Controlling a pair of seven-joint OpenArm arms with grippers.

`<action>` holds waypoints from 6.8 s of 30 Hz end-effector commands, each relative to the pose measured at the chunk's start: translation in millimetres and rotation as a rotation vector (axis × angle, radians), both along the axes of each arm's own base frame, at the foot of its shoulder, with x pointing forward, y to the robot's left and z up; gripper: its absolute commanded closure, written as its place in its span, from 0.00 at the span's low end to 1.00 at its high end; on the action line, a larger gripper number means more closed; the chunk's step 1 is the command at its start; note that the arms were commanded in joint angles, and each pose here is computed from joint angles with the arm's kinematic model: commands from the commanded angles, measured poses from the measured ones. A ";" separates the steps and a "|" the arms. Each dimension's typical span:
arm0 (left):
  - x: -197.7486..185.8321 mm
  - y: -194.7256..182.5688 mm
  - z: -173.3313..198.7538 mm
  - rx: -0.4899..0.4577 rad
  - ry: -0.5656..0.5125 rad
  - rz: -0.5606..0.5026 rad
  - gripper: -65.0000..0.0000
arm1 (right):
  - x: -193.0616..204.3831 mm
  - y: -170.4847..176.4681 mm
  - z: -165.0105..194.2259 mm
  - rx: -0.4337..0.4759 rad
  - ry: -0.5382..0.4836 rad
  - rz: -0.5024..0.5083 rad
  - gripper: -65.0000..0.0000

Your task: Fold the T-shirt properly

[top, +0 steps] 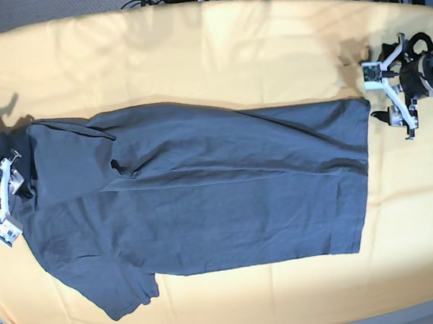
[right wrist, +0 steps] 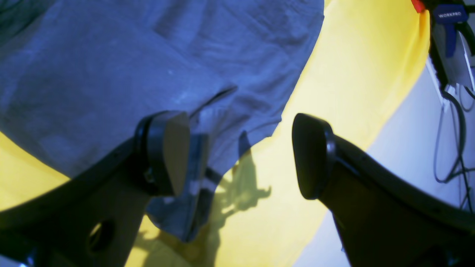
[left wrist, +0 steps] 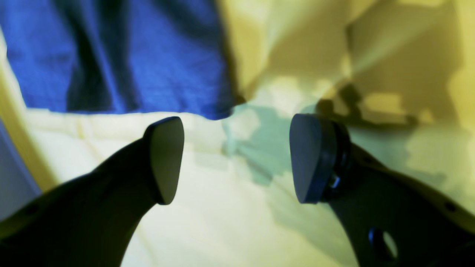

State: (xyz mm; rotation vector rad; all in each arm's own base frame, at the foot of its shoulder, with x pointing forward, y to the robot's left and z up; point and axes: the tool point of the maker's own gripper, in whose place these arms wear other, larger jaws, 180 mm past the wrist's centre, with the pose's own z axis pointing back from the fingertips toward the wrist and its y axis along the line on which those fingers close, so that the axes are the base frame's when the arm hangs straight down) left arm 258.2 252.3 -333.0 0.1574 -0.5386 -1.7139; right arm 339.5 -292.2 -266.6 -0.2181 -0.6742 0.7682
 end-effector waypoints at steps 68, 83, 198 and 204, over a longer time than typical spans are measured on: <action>41.9 -20.4 12.9 -0.134 -0.127 0.036 1.00 | -77.0 -52.9 -99.1 -0.389 0.004 0.059 0.36; 49.2 -5.6 42.5 -0.079 -0.177 0.009 1.00 | -64.4 -76.6 -71.2 -0.433 -0.015 -0.047 1.00; 137.1 118.7 65.4 -0.978 0.194 1.180 0.47 | -91.7 -64.5 38.4 -0.883 -0.106 0.035 0.43; 154.6 78.3 10.8 -1.074 0.326 1.264 0.47 | -81.0 -60.9 47.6 -0.863 -0.157 0.026 0.43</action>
